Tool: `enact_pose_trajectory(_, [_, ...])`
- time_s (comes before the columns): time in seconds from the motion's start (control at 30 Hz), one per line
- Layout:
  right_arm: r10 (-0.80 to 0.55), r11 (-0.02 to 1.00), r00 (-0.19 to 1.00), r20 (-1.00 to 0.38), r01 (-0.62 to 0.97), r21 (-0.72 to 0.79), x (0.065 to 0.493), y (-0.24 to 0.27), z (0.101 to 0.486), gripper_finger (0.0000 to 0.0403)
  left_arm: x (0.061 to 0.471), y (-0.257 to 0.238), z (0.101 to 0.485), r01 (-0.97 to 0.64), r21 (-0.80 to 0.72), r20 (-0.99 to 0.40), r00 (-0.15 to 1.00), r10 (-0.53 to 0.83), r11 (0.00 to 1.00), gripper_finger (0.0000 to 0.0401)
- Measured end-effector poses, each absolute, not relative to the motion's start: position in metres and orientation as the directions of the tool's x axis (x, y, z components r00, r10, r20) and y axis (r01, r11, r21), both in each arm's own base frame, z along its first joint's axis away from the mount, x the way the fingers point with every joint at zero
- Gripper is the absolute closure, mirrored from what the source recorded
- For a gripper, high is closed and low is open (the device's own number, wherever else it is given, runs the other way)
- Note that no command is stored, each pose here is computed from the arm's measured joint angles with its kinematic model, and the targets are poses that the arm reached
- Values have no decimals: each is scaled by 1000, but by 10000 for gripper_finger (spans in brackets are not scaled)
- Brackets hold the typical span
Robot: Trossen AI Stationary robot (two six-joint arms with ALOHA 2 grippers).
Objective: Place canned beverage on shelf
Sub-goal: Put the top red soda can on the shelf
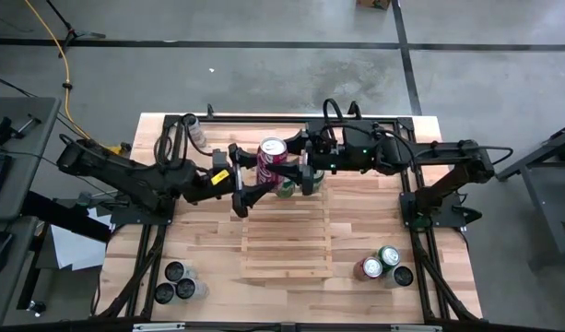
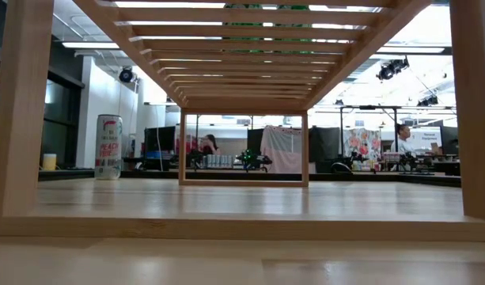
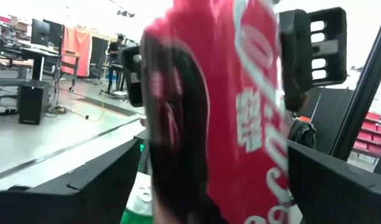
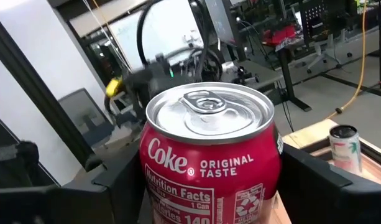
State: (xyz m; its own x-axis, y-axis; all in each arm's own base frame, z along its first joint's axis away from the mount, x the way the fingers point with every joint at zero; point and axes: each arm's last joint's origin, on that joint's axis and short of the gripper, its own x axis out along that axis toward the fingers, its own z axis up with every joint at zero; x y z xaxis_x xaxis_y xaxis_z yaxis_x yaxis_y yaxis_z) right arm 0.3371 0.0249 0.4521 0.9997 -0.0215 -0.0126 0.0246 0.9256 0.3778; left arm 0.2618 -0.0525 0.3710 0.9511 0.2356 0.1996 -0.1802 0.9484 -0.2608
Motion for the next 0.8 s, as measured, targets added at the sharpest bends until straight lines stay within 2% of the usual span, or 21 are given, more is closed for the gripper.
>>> enact_pose_trajectory(0.2, [-20, 943, 996, -92, 49, 329, 315, 22, 457, 125, 233, -45, 382, -193, -265, 141, 961, 236, 945, 33])
enact_pose_trajectory(0.4, [-42, 956, 950, -308, 127, 263, 294, 33, 444, 125, 192, -35, 399, -174, -345, 147, 960, 237, 922, 33])
enact_pose_trajectory(0.57, [-58, 964, 878, -476, 172, 202, 289, 53, 424, 125, 169, -29, 411, -163, -379, 207, 945, 255, 911, 33])
enact_pose_trajectory(0.8, [-19, 935, 867, -498, 191, 297, 267, 73, 382, 125, 157, -25, 416, -173, -395, 234, 931, 281, 902, 33])
